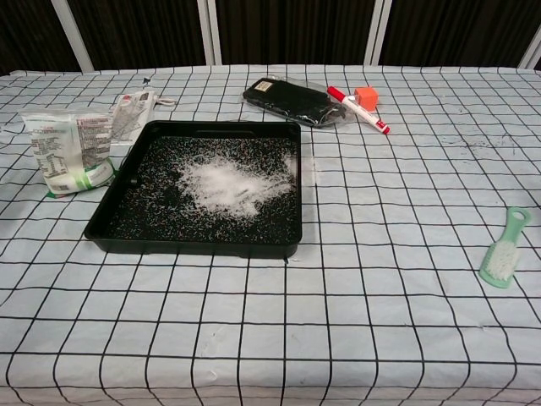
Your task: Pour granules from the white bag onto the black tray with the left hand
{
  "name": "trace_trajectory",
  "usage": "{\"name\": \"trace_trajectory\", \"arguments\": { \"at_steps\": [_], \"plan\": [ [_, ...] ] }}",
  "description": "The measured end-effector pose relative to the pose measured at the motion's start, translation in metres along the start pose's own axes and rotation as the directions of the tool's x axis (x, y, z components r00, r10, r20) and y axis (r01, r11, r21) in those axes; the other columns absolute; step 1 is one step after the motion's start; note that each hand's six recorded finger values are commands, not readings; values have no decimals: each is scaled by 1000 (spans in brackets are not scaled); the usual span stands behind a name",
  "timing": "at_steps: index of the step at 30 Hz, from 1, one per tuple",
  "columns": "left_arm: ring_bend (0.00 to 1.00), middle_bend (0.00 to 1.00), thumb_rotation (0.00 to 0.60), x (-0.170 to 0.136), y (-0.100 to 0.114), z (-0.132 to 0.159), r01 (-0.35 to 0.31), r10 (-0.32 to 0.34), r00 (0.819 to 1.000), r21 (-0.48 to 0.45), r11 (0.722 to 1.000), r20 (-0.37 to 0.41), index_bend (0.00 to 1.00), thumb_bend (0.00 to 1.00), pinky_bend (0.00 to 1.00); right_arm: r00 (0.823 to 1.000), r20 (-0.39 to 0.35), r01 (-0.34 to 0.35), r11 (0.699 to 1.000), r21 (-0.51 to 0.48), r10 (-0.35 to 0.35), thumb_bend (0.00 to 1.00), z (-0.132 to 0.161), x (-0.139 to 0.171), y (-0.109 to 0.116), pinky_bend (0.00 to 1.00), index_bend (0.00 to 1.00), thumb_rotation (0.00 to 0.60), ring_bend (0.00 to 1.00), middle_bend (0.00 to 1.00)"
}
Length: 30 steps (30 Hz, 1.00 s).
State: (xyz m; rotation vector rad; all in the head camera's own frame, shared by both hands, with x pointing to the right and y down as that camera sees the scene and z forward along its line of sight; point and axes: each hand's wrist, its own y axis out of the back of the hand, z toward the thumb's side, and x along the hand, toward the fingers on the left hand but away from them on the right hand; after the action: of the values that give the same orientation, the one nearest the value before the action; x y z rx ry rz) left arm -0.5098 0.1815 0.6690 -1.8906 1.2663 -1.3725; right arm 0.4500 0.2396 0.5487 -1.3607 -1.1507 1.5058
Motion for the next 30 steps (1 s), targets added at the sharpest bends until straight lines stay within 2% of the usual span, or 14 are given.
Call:
{"name": "trace_trajectory", "arguments": {
  "at_steps": [8,13,20,30],
  "plan": [
    [21,107,600,28,-34,11,63,-62,998,-75,995,11,120,289,122,1000,-3,19,1000,-9,-19,122,1,1,5,306,165,600,143,103],
    [21,107,600,48,-52,27,79,-76,997,-113,990,36,120,289,122,1000,-3,19,1000,-13,-19,122,0,1,6,305,165,600,143,103],
    [21,106,600,77,-71,55,115,-104,991,-149,982,82,120,289,122,1000,-6,17,1000,-15,-17,123,0,1,6,306,164,600,143,103],
    [39,122,600,95,-92,86,165,-138,981,-207,964,136,121,290,158,1000,-12,6,1000,-19,-6,124,2,1,3,306,164,600,143,103]
  ]
}}
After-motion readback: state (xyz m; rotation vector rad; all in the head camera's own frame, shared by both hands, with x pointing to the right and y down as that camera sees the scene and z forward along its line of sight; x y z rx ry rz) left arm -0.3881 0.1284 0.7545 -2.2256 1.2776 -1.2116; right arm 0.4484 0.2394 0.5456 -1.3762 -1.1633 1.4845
